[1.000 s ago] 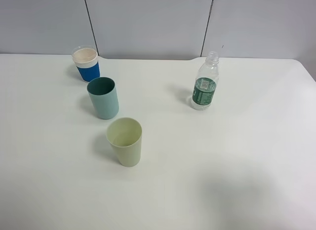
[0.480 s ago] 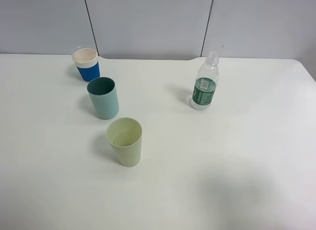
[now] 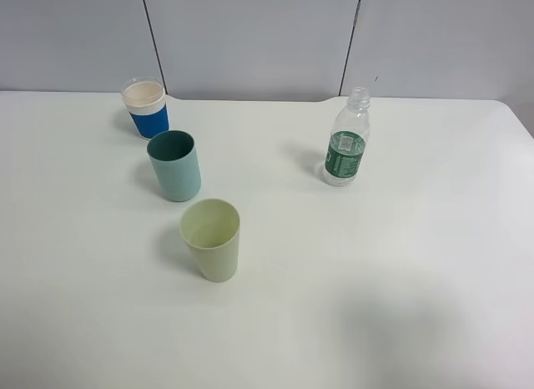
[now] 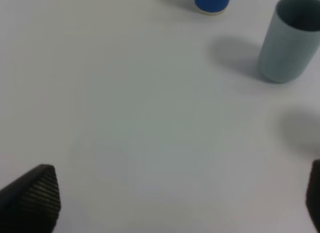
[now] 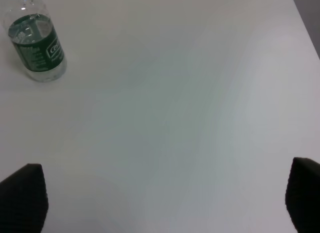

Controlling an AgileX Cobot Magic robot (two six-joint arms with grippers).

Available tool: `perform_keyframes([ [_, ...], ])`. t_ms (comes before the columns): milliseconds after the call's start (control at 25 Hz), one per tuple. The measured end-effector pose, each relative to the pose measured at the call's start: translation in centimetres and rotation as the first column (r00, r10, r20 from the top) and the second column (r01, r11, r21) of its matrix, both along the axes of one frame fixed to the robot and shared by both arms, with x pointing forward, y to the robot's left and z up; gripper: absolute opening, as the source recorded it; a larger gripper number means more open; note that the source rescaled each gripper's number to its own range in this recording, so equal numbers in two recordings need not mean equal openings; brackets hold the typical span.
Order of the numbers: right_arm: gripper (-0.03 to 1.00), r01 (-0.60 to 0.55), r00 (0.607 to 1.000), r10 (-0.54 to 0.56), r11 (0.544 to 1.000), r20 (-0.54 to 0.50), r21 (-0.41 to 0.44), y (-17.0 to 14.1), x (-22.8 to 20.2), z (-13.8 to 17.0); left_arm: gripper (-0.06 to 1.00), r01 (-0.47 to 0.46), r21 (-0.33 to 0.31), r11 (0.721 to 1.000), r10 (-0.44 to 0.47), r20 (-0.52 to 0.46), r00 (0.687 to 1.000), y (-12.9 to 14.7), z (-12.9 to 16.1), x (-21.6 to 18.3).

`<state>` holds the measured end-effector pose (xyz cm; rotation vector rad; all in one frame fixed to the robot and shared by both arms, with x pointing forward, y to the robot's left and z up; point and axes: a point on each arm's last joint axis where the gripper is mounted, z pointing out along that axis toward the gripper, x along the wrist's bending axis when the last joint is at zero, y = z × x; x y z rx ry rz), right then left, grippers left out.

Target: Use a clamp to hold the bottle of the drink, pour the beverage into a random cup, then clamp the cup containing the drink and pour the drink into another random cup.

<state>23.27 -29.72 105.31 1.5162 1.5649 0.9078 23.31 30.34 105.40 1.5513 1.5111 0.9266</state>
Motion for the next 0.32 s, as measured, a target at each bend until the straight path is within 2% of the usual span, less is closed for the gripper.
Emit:
perform_keyframes([
  [320,1.00,0.000,1.000,0.000,1.000,0.000,0.000,0.00,0.00,0.00,1.00,0.000,0.000,1.000,0.000,0.000,1.000,0.00,0.00,0.00],
])
